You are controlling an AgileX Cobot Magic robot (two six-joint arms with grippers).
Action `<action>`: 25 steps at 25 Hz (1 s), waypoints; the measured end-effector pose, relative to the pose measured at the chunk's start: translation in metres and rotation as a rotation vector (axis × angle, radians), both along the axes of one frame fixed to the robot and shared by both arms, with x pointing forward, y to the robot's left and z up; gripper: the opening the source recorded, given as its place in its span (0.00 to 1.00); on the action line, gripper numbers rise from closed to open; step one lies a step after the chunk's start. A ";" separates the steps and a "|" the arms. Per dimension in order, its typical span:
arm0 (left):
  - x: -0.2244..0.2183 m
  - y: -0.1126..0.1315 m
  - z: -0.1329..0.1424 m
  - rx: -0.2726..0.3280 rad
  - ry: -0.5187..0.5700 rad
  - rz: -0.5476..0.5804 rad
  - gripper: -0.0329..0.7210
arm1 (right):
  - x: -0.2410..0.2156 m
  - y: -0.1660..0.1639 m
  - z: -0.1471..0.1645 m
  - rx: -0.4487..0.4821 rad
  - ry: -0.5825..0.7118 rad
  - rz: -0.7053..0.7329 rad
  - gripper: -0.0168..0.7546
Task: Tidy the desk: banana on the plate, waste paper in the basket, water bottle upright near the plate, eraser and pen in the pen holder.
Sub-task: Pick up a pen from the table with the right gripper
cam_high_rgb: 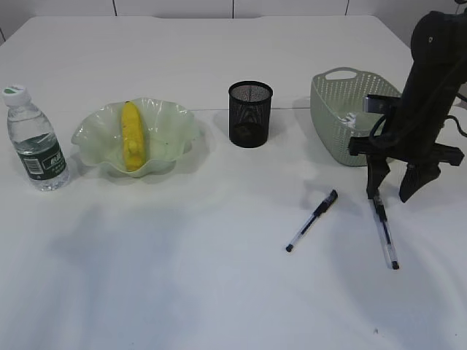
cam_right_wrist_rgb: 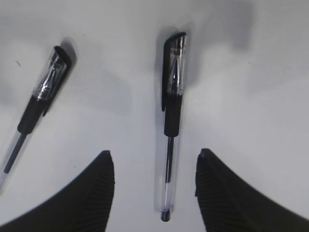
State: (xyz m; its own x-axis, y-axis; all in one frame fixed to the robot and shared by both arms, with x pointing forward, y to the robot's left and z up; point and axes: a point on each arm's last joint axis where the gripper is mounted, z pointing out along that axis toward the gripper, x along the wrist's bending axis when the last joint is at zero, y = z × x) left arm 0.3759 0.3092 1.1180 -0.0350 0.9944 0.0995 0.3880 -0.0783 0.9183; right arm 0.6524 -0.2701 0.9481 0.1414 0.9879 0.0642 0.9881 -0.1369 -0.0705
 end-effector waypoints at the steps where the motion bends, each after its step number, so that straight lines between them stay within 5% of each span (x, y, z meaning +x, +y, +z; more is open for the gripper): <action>1: 0.000 0.000 0.000 0.000 0.000 0.000 0.59 | 0.000 0.000 0.000 -0.003 0.000 0.001 0.55; 25: 0.000 0.001 0.000 0.032 0.003 0.003 0.59 | 0.000 -0.001 0.000 -0.011 -0.002 -0.001 0.55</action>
State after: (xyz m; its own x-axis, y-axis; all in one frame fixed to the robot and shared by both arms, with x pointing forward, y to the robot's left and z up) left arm 0.3758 0.3106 1.1180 -0.0380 0.9906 0.1317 0.3911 -0.1066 0.9141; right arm 0.6526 -0.2711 0.9480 0.1427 0.9883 0.0539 0.9880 -0.1390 -0.0671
